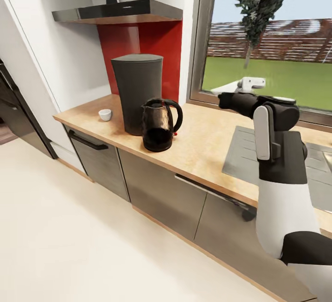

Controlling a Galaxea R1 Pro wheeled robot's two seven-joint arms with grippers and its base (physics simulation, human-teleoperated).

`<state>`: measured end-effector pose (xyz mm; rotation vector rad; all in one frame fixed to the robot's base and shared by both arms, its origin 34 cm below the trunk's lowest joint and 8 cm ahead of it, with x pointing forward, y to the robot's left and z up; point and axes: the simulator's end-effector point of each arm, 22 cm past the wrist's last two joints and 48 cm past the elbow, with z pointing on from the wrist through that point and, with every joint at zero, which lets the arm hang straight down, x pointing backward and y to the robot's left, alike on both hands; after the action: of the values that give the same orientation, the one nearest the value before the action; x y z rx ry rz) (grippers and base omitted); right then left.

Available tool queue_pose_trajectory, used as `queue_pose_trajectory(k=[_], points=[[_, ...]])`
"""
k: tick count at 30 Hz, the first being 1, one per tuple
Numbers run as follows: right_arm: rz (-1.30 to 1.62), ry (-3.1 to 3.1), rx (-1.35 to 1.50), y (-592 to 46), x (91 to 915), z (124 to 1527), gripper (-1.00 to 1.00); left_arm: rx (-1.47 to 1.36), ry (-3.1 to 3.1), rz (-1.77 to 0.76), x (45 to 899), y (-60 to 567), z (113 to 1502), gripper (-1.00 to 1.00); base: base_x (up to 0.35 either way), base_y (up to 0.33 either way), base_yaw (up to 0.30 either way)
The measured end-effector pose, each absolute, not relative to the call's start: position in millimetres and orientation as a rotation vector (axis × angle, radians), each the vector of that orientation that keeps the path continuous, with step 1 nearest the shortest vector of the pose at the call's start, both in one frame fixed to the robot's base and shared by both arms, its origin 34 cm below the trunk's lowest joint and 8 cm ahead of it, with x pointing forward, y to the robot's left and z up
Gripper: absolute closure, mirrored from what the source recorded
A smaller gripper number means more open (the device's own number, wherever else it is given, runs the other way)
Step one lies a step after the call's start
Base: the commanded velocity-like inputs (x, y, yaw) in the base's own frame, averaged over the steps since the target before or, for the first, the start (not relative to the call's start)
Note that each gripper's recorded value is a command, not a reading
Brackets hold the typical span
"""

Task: Set up a coffee station on the kitchen countertop: keep the coffee maker on the countertop, move the bottle of coffee from the kitchen shelf to the counter next to the coffee maker, place a paper coffee filter on top of the coffee maker, put the saucer next to the coffee maker with the coffee cup on the saucer, and place the electric kettle next to the coffee maker.

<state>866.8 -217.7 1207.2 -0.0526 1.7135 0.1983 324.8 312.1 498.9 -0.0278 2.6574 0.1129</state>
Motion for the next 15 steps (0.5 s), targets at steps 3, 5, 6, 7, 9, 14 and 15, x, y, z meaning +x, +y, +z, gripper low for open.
queue_pose_trajectory(k=[3, 5, 6, 7, 9, 14, 15], points=[[0.364, 1.703, -0.173, -182.4, 856.7, 1202.3, 1.0, -0.026, 2.658, 0.113, 324.5, 311.9, 498.8, -1.0, 0.0, 0.0, 0.002], [0.483, 1.686, -0.197, -178.4, 848.7, 1199.6, 1.0, -0.024, 2.659, 0.112, 324.2, 311.7, 498.7, -1.0, 0.0, 0.0, 0.0], [0.51, 1.679, -0.199, -178.8, 846.9, 1200.2, 1.0, -0.024, 2.659, 0.112, 324.2, 311.7, 498.7, -1.0, 0.0, 0.0, 0.0], [0.557, 1.665, -0.207, -178.4, 843.1, 1201.8, 1.0, -0.023, 2.659, 0.112, 324.1, 311.7, 498.7, -1.0, -0.005, 0.0, 0.0], [0.641, 1.65, -0.236, -173.4, 834.3, 1197.6, 1.0, -0.023, 2.659, 0.112, 324.1, 311.7, 498.6, -1.0, -0.056, -0.036, 0.0], [0.684, 1.672, -0.241, -170.9, 828.4, 1176.9, 1.0, -0.023, 2.659, 0.112, 324.3, 311.6, 498.5, -1.0, -0.175, -0.136, 0.0], [0.687, 1.674, -0.241, -170.7, 827.9, 1175.3, 1.0, -0.023, 2.659, 0.112, 324.3, 311.7, 498.6, -1.0, -0.105, -0.082, 0.0]])
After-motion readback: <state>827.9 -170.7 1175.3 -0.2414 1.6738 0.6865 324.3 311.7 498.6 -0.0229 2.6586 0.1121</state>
